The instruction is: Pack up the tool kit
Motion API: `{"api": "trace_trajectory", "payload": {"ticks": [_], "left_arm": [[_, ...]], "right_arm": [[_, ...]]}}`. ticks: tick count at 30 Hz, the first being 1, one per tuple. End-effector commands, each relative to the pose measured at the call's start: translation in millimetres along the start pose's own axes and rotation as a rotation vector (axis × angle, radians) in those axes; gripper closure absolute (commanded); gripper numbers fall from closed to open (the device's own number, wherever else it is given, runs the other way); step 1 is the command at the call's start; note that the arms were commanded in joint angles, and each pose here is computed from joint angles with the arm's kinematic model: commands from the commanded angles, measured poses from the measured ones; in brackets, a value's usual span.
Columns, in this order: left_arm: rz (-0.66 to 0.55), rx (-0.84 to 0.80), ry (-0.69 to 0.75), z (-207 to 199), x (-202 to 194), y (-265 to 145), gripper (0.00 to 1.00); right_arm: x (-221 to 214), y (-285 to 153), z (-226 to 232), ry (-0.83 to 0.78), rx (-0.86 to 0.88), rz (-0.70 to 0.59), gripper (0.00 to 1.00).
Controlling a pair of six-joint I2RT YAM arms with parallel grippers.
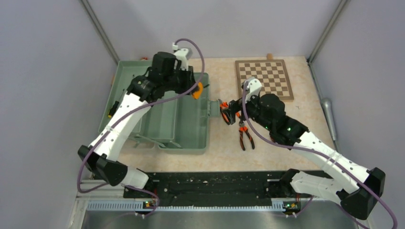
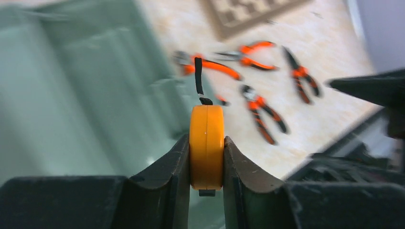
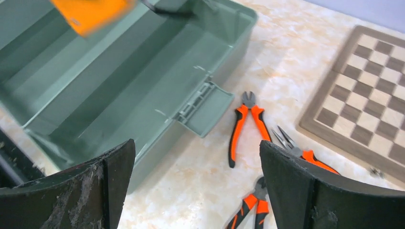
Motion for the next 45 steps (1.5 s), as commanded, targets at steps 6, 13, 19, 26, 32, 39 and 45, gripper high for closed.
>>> {"api": "trace_trajectory", "payload": {"ticks": [6, 13, 19, 26, 32, 39, 45], "left_arm": [[-0.134, 0.636, 0.141, 110.9, 20.1, -72.4, 1.0], [-0.073, 0.783, 0.176, 154.0, 13.5, -44.8, 0.99], [0.036, 0.895, 0.238, 185.4, 3.3, -14.6, 0.92], [0.138, 0.881, 0.234, 195.2, -18.9, 6.5, 0.78], [0.146, 0.849, 0.21, 187.1, -21.9, -0.2, 0.57], [0.036, 0.744, 0.158, 155.1, -4.2, -27.8, 0.33], [-0.154, 0.659, 0.129, 120.1, 19.6, -73.7, 0.22]], "right_arm": [[-26.5, -2.8, -56.3, 0.18, -0.314, 0.093, 0.01], [-70.9, 0.9, -76.0, 0.278, -0.414, 0.245, 0.02], [-109.9, -0.4, -84.0, 0.353, -0.476, 0.341, 0.02], [-158.5, -7.3, -90.9, 0.433, -0.511, 0.483, 0.04], [-179.7, -4.7, -91.6, 0.443, -0.513, 0.563, 0.08], [-189.8, 2.7, -91.6, 0.436, -0.501, 0.621, 0.1], [-191.4, 5.8, -91.5, 0.422, -0.489, 0.637, 0.12]]}}
Point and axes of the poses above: each gripper's point midway between its finger pads, its own y axis out along the fingers, its own z axis along the line the jaws close on, x = y × z, the point moved 4 cm from there along -y, back along the fingers, and after that the axes turned 1 degree about -y, right-handed, at the moved point
